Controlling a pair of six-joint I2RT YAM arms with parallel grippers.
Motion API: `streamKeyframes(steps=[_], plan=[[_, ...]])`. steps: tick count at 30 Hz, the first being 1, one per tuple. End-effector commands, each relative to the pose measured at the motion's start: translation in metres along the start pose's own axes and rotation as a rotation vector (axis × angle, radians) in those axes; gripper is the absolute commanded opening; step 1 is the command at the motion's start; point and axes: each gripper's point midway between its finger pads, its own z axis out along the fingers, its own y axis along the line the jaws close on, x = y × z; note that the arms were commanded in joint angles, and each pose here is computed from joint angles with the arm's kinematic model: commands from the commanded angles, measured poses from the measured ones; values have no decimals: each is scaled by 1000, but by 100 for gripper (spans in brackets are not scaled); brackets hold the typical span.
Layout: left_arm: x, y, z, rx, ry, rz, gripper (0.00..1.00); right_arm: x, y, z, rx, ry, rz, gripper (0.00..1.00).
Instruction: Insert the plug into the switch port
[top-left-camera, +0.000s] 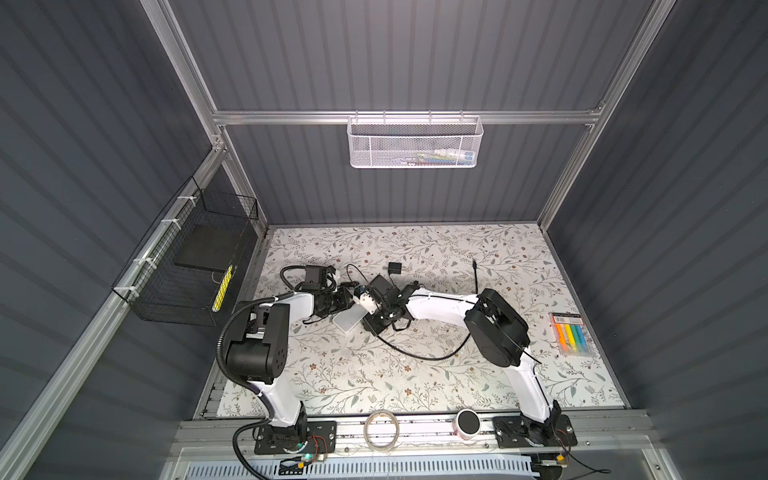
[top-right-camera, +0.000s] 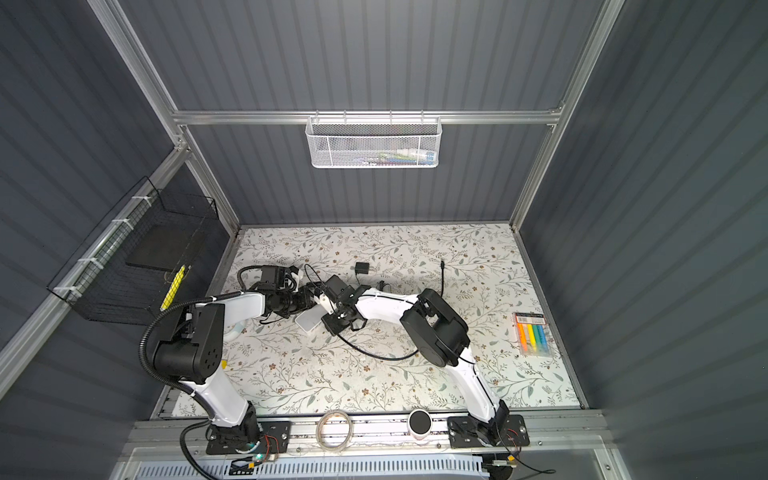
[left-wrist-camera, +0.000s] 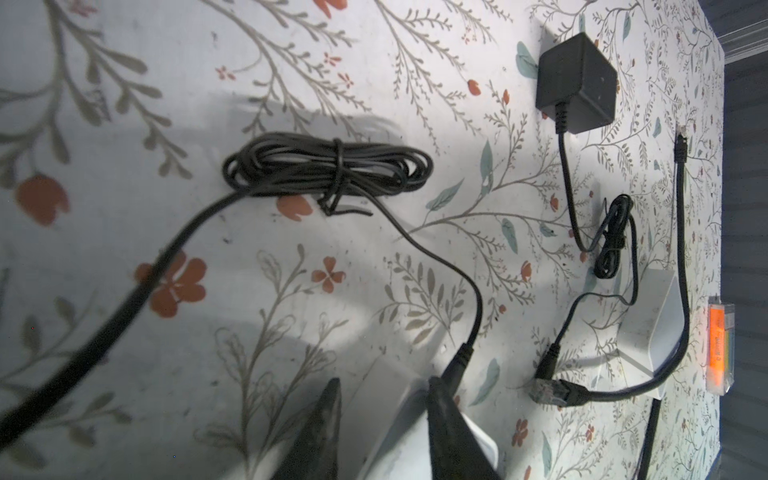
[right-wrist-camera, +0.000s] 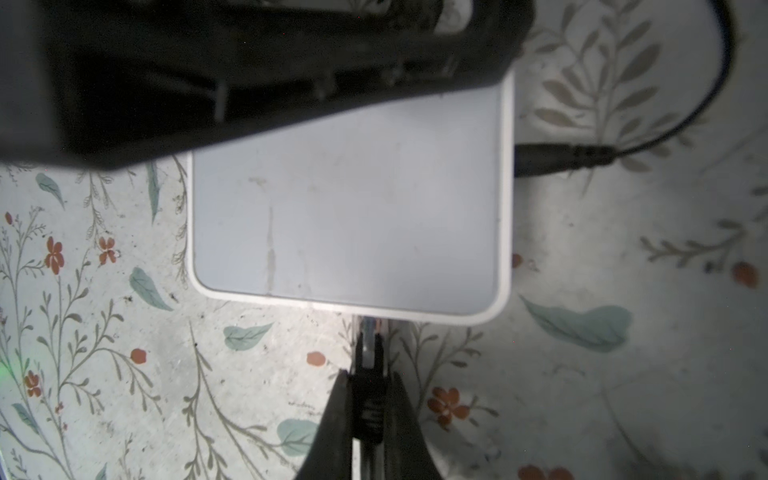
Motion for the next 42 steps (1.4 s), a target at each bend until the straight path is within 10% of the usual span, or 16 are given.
streamKeyframes(steps=[1,42], plan=[[46,9,13,-10,150,-62,35,-26,-6,-18,24,-105,-23,0],[56,4,24,28,187,-51,33,-32,7,-30,0,-83,-169,0]])
